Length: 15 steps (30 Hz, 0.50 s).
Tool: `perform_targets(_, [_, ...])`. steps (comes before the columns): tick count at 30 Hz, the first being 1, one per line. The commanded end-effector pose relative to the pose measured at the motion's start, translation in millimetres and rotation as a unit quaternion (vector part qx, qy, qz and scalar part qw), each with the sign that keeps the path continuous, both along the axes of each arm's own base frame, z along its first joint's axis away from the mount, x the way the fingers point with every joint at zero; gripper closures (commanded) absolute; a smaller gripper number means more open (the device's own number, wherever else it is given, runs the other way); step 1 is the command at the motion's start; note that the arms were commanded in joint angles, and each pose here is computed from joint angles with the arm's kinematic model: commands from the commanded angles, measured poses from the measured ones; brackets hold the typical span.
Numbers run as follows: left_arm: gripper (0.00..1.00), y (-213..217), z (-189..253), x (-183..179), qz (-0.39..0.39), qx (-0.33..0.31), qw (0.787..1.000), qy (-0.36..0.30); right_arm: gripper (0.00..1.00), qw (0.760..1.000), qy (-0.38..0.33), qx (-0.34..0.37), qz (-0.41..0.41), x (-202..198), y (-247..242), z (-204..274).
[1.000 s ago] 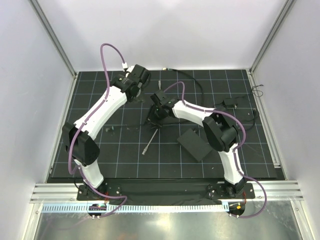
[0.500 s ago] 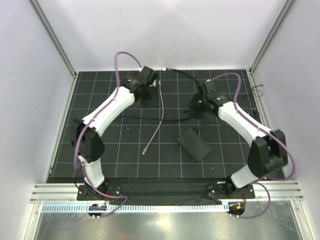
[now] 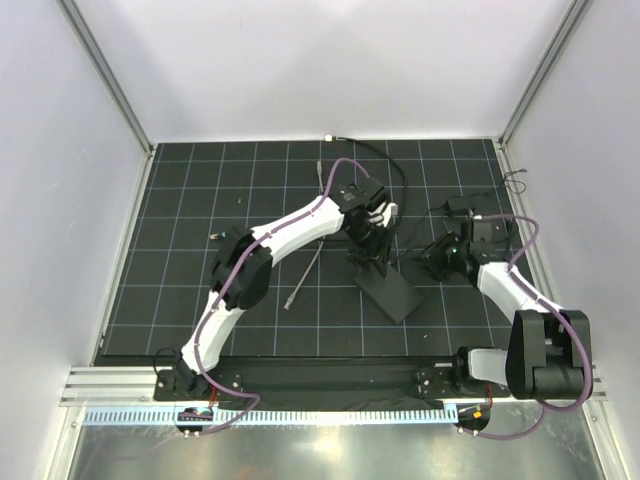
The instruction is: Pull the plug from the switch port
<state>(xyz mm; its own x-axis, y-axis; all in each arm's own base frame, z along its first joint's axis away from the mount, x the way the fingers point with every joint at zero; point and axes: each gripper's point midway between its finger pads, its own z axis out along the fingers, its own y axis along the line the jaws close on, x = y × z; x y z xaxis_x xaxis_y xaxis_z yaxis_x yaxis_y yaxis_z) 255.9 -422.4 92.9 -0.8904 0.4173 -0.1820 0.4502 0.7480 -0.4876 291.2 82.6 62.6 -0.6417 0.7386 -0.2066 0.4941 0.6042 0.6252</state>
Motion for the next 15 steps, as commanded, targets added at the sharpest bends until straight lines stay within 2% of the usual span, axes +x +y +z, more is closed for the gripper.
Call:
perform_targets(1, [0.47, -16.2, 20.2, -9.9, -0.032, -0.046, 0.998, 0.017, 0.59, 0.993, -0.102, 0.043, 0.026, 18.8, 5.3, 25.4])
perform_targets(3, [0.47, -18.2, 18.7, -12.0, -0.036, -0.048, 0.998, 0.024, 0.57, 0.989, -0.129, 0.051, 0.042, 21.2, 9.7, 30.1])
perform_targets(6, [0.47, -19.0, 12.9, -13.9, -0.038, -0.043, 0.998, 0.031, 0.53, 0.988, -0.134, 0.062, 0.054, 15.2, 13.8, 24.8])
perform_targets(9, [0.47, -16.2, 3.0, -14.4, -0.033, -0.028, 0.998, 0.042, 0.53, 0.981, -0.162, 0.074, 0.073, 17.6, 18.9, 27.9])
perform_targets(15, [0.47, -17.3, -11.1, -15.0, -0.026, -0.019, 0.998, 0.056, 0.56, 0.976, -0.166, 0.102, 0.095, 18.2, 24.3, 14.2])
